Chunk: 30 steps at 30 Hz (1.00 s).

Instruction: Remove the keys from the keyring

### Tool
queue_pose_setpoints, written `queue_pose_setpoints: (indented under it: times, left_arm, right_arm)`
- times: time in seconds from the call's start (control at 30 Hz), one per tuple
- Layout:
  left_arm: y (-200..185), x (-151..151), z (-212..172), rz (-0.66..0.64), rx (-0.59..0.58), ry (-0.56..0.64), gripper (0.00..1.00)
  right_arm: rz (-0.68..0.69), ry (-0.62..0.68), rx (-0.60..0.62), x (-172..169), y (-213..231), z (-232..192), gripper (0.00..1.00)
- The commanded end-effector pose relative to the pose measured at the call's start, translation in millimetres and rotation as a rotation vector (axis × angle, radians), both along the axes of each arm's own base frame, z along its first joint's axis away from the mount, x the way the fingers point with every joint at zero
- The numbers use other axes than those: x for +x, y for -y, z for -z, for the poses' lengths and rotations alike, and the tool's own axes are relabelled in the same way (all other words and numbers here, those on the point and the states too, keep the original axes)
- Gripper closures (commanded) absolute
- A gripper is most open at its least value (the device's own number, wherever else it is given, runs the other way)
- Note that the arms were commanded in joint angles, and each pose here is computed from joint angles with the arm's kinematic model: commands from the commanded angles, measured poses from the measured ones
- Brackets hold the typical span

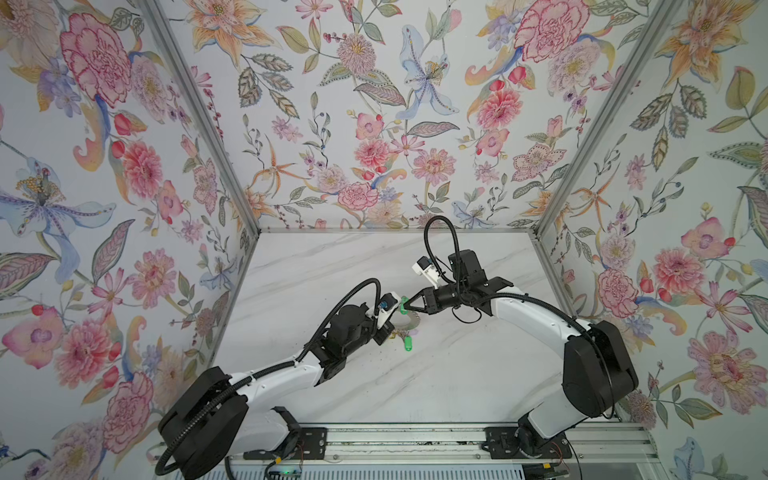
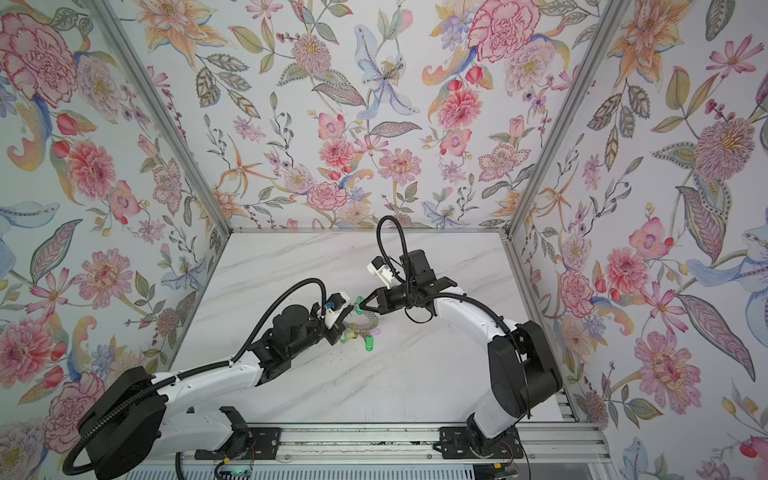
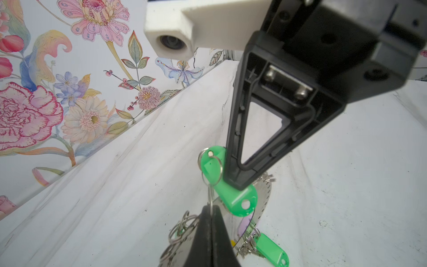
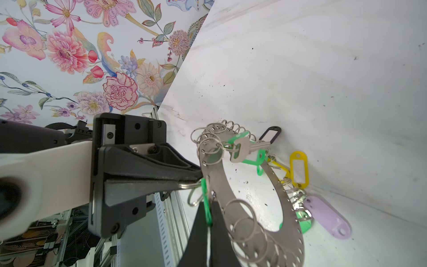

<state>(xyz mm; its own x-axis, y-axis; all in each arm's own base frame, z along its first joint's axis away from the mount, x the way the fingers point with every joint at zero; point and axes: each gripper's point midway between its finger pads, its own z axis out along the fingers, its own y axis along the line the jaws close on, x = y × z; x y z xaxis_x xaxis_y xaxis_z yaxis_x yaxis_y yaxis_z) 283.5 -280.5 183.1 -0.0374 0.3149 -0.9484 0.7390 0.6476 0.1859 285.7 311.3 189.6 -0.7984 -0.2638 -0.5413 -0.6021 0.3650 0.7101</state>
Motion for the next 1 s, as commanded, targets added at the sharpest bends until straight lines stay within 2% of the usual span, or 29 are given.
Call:
queue_pose_setpoints:
  times: [0.0,0.33,0.77,0.8,0.9,0.97]
  left_arm:
    - [-9,-9,7,0.028,-0.038,-0.058,1.00]
    - [-27,-12,-36,0.111,-0.303,-0.048,1.00]
    - [-35,-16,-57,0.135,-0.385,-0.015,1.00]
    - [-35,-16,-59,0.143,-0.389,-0.016,1.00]
    - [-35,-16,-60,0.151,-0.392,-0.018,1.00]
    - [-33,-16,-58,0.163,-0.383,-0.022,1.00]
  right_arm:
    - [0.077,0.124,-0.006,29,12,-5,1.00]
    - [0.048,0.078,-0.027,24,8,11,1.00]
    - [-0.061,0.036,-0.056,4,-9,29,1.00]
    - [-0.060,0.038,-0.057,5,-8,29,0.96]
    - [-0.058,0.042,-0.046,7,-5,24,0.72]
    - [-0.058,0.065,-0.037,7,-2,18,0.66]
